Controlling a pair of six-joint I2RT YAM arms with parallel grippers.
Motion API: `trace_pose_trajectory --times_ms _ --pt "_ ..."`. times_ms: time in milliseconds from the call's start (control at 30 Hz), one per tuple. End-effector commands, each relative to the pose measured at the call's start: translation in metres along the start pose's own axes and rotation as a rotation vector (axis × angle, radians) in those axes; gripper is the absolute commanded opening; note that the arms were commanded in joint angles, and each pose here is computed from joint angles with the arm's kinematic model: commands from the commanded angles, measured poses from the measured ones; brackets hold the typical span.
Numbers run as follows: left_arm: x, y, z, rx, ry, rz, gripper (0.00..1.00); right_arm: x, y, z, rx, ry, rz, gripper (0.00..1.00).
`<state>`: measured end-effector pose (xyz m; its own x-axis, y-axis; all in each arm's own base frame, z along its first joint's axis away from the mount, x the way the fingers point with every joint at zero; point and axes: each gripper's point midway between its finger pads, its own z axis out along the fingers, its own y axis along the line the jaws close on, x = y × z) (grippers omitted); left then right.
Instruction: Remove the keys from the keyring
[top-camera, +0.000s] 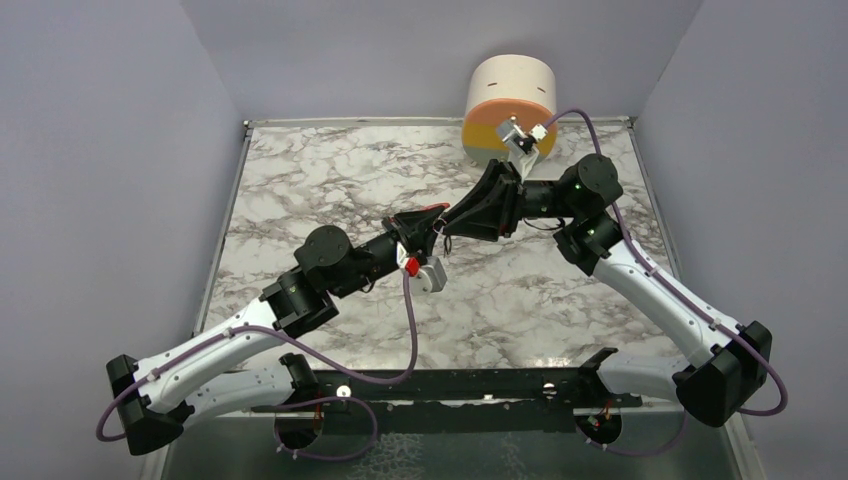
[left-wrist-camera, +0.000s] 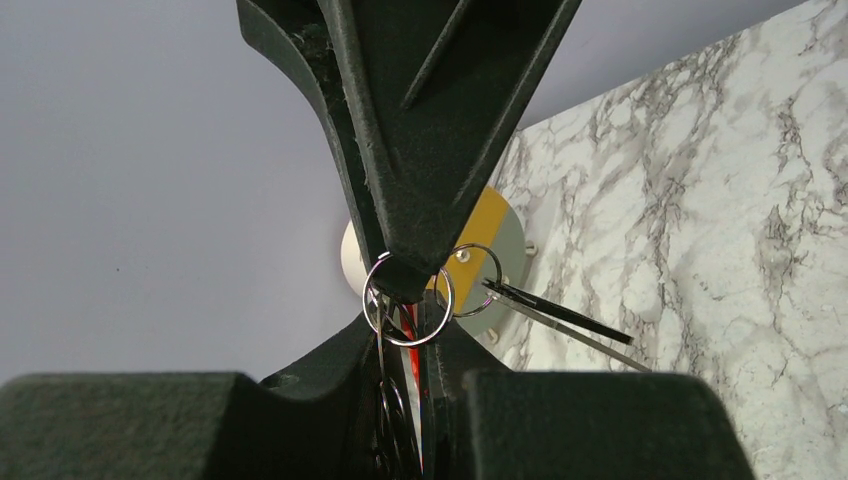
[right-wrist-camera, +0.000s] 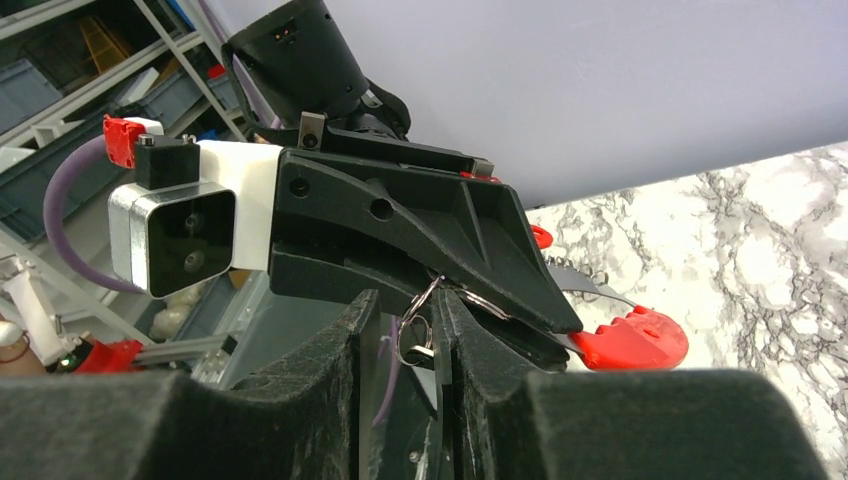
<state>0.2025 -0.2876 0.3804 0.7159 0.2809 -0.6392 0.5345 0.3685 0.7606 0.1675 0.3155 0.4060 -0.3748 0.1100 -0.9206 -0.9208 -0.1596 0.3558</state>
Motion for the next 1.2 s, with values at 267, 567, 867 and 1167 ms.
trace_pose_trajectory --times_ms 267,567,867,1167 --pt "-0.019 0.015 0.001 -0.049 -0.071 0.012 0.00 -0.004 -0.002 0.002 0.022 -0.013 -0.023 0.24" --pt "-0.019 0.012 0.000 -0.037 -0.072 0.007 0.00 -0.005 -0.003 0.002 0.028 -0.028 -0.030 0.02" --pt "-0.012 0.011 0.000 -0.037 -0.036 -0.001 0.00 -0.009 0.007 0.000 0.014 -0.050 -0.064 0.02" --pt "-0.002 0.013 -0.002 -0.054 0.013 -0.014 0.14 -0.017 0.019 -0.006 0.020 -0.108 -0.107 0.02"
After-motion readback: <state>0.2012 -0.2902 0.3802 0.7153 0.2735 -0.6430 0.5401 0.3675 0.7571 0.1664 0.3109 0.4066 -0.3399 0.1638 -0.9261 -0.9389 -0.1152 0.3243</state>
